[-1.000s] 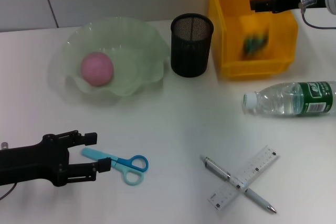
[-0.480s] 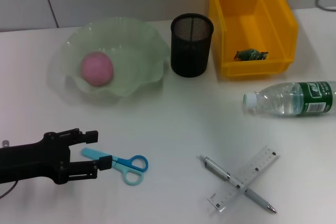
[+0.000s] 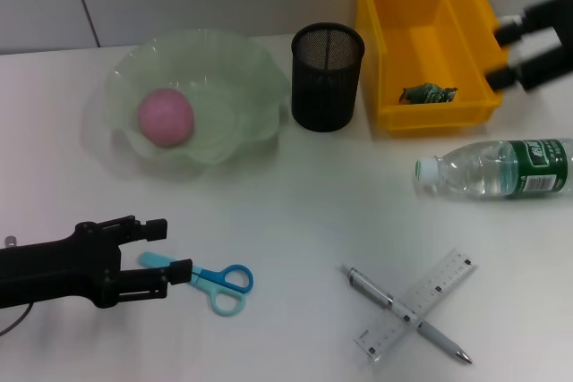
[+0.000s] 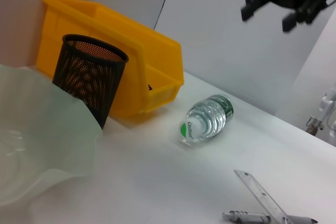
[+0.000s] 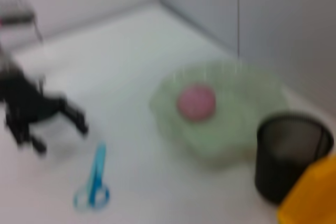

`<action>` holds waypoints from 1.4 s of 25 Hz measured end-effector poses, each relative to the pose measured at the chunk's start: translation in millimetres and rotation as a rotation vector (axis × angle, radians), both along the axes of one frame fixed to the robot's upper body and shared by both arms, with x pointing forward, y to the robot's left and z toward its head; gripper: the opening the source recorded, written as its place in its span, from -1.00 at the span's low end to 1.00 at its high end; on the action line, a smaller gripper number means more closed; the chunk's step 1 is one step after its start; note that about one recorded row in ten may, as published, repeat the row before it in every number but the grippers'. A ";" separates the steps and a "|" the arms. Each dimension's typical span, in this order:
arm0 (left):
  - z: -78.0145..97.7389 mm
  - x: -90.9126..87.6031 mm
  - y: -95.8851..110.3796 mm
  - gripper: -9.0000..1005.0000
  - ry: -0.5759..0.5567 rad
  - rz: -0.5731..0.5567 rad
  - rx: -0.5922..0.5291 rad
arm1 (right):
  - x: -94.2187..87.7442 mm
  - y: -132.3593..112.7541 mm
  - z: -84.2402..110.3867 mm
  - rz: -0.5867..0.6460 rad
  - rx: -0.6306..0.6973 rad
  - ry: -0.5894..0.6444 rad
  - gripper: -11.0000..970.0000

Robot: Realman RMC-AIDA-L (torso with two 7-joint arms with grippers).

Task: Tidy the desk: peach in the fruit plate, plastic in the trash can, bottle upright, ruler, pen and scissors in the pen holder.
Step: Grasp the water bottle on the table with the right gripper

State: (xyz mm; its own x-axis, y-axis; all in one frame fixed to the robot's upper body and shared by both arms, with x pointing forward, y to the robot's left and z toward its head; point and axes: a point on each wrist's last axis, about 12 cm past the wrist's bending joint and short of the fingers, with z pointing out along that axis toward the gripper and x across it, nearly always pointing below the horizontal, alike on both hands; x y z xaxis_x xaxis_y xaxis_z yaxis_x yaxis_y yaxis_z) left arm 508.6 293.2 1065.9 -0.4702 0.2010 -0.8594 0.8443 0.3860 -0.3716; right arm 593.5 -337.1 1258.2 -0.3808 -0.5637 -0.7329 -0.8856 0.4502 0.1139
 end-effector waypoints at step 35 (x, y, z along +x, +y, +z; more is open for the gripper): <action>-2.3 7.0 16.4 0.69 -0.002 0.201 -0.031 | 35.7 55.1 -85.7 0.266 -0.754 0.006 0.65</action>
